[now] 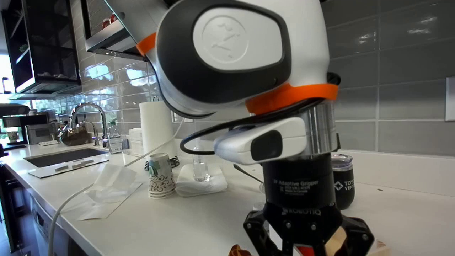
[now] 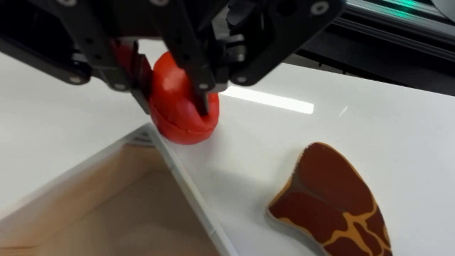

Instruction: Stir the contents of the white bowl using the knife shovel. Then, pick up the orange objects and place them in the box.

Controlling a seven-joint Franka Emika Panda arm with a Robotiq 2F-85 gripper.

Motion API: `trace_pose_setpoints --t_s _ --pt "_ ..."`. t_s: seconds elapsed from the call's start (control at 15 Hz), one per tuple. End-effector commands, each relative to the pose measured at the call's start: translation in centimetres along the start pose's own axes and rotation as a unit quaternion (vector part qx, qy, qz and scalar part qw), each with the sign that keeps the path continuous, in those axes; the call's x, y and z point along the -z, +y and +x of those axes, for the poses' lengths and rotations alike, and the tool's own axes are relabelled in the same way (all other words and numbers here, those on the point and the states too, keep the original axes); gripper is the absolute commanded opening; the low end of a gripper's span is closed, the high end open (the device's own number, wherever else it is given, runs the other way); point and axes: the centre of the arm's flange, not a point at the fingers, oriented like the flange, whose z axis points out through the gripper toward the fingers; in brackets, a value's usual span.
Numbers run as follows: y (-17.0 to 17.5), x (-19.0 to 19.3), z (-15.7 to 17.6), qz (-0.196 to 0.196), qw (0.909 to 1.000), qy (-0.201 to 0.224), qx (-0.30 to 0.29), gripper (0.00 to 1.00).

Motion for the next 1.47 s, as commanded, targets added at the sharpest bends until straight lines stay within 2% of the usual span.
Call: trace_pose_setpoints --t_s 0.0,0.27,0.4,0.6,1.0,1.4 --pt "1.3 4.6 2.7 0.042 0.999 0.0 -0.012 0.08" --pt "1.0 9.1 1.7 0.101 0.9934 -0.051 0.022 0.08" --pt "1.0 10.8 -0.2 0.129 0.9878 -0.069 0.055 0.08" --pt "1.2 11.6 -3.1 0.151 0.9804 -0.085 0.095 0.08" --pt "1.0 9.4 -7.3 0.141 0.9732 -0.094 0.155 0.08" --pt "0.1 6.6 -9.9 0.119 0.9698 -0.089 0.194 0.08"
